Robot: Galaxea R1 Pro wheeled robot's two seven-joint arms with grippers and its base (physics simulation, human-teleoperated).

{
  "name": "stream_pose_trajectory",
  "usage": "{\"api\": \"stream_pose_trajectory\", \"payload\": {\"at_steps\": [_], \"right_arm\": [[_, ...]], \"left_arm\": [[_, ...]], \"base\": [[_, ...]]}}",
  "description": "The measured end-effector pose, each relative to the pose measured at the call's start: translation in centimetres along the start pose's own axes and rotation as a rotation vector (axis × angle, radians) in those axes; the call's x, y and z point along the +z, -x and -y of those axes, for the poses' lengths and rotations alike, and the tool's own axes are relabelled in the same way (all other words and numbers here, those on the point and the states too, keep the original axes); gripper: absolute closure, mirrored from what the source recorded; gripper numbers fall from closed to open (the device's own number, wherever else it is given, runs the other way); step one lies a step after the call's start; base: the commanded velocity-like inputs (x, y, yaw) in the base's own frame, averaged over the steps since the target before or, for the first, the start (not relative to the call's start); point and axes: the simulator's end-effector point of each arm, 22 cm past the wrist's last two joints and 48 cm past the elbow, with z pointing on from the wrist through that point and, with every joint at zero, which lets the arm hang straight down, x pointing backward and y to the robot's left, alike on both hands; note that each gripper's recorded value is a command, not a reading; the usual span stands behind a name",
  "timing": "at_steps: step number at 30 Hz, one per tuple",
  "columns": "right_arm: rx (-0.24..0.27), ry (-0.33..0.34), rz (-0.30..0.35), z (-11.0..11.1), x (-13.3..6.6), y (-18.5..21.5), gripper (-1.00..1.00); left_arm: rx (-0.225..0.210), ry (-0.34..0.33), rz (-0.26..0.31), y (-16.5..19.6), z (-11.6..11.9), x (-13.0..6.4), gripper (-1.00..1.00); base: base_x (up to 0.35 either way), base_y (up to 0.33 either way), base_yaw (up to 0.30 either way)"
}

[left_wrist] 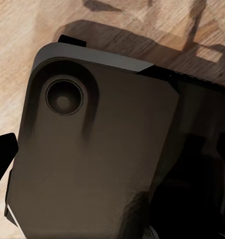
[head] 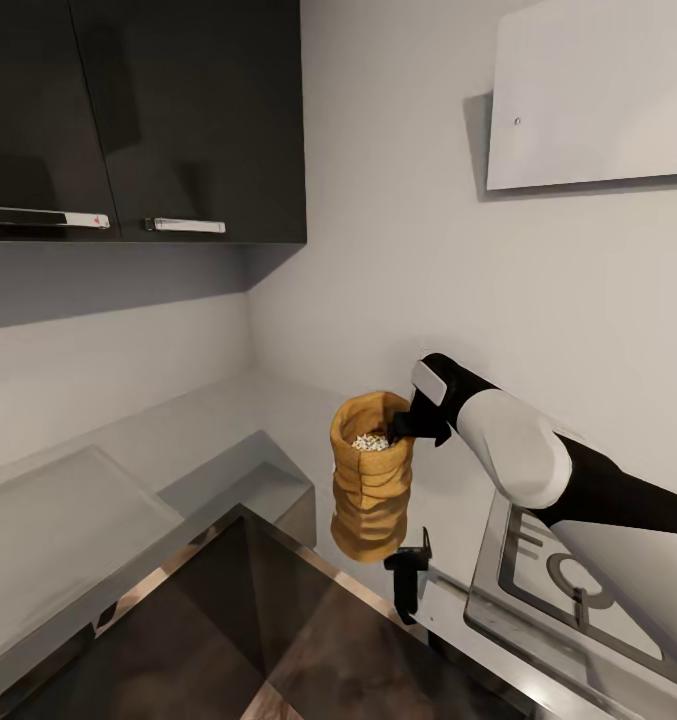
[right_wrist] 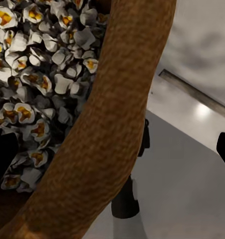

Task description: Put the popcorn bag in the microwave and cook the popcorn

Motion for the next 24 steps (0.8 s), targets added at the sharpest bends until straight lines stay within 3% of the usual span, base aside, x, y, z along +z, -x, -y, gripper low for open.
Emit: {"api": "stream_pose_trajectory", "payload": {"at_steps": [8, 15, 18, 21, 24], "right_arm": [[0.001, 0.008, 0.006, -0.3, -0.2, 0.2, 1.00], [0.040, 0.060, 0.008, -1.4, -0.5, 0.4, 1.00], [0.080, 0.049, 0.093, -0.1, -2.5, 3.3, 1.00], [0.153, 0.038, 0.235, 2.2, -6.4, 7.7, 1.00], [0.188, 0.036, 0.297, 3.4, -8.2, 9.4, 1.00]], "left_arm": [[0.000, 0.000, 0.000, 0.0, 0.0, 0.0, -1.00], [0.000, 0.001, 0.000, 0.0, -0.1, 0.0, -1.00], [0.000, 0.000, 0.000, 0.0, 0.0, 0.0, -1.00], [0.000, 0.000, 0.000, 0.0, 0.0, 0.0, -1.00], [0.000, 0.000, 0.000, 0.0, 0.0, 0.0, -1.00]], "base": [[0.000, 0.000, 0.000], [0.000, 0.000, 0.000], [0.000, 0.000, 0.000], [0.000, 0.000, 0.000], [0.000, 0.000, 0.000]]}}
